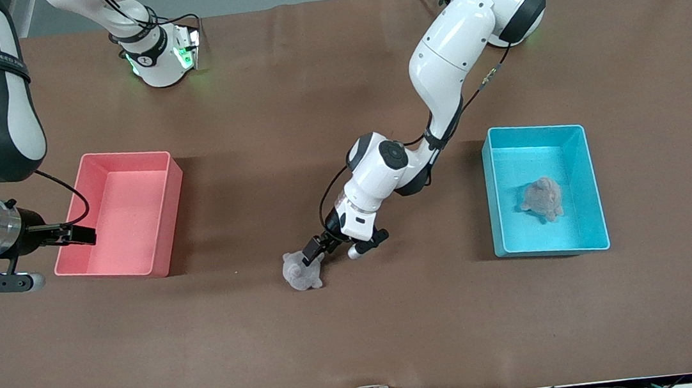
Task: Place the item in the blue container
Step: 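Lower and close the left gripper on the second gray plush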
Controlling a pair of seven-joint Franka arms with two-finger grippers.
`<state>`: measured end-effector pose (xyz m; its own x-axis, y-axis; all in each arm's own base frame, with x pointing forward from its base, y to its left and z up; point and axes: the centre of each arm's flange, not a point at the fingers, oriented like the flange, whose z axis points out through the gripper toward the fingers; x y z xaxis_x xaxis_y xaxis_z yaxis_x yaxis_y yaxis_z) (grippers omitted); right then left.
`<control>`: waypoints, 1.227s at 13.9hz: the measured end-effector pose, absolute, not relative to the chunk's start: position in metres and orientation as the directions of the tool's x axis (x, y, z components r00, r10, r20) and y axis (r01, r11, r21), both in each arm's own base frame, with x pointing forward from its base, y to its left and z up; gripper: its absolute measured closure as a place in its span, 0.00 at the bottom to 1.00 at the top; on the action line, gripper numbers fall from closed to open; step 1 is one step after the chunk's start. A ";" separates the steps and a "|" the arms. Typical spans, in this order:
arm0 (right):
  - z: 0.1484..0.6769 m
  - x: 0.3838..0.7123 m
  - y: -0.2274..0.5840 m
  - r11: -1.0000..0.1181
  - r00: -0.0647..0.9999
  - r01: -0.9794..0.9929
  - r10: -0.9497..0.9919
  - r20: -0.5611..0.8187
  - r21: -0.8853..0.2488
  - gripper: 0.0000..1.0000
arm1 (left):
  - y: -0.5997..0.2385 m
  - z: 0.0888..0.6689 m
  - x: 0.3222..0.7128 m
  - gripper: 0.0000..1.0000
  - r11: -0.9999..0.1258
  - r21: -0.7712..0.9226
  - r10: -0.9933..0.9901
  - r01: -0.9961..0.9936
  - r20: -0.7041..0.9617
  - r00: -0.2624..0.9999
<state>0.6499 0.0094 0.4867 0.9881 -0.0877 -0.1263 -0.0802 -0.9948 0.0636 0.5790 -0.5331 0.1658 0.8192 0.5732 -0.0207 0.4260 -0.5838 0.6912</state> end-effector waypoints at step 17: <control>0.485 0.649 0.011 -0.995 0.987 -0.078 -0.085 -0.134 0.063 0.00 | -0.533 0.166 0.580 0.99 -0.625 0.691 0.528 0.362 0.033 0.849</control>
